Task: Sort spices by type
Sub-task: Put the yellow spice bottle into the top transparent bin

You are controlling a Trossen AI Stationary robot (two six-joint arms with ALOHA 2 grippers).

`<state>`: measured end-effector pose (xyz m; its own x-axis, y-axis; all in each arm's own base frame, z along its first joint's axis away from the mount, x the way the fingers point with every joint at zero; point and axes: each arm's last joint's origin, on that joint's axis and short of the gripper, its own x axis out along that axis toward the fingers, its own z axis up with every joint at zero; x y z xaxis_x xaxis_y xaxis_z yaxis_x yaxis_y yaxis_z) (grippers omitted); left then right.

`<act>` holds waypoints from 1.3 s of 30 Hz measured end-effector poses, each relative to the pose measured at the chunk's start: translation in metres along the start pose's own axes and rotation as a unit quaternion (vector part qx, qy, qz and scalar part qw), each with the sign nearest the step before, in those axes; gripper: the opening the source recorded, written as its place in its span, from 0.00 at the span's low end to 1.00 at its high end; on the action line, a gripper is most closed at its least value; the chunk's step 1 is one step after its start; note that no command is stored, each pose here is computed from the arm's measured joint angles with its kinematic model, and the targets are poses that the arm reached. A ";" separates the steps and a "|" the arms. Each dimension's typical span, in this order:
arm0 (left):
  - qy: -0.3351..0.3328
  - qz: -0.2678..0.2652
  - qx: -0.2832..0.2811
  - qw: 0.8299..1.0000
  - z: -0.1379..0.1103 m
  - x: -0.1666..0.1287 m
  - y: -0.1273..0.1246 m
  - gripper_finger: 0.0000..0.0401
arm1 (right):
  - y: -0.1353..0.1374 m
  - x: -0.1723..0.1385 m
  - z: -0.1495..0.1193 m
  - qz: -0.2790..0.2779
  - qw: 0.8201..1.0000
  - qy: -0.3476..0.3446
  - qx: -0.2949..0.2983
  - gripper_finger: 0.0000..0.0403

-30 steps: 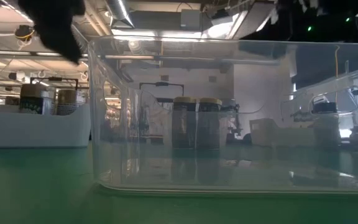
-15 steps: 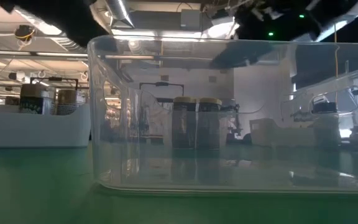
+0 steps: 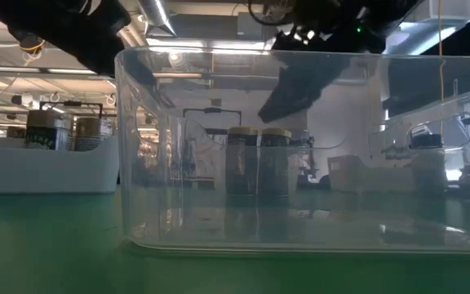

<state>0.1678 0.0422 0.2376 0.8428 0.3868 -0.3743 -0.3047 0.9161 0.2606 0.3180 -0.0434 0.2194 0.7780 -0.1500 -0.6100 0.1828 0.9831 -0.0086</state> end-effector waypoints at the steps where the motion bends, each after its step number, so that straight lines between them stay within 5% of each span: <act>1: -0.001 -0.003 0.003 1.000 0.000 0.000 0.000 0.90 | 0.000 0.003 -0.002 0.003 1.000 0.008 0.002 0.64; 39: -0.018 -0.012 0.015 1.000 0.003 0.000 0.000 0.90 | -0.009 0.010 -0.002 -0.023 0.995 0.071 0.072 0.64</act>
<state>0.1692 0.0415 0.2404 0.8655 0.3602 -0.3481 -0.2716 0.9214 0.2781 0.3229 -0.0537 0.2117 0.6762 -0.1690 -0.7171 0.3093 0.9485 0.0681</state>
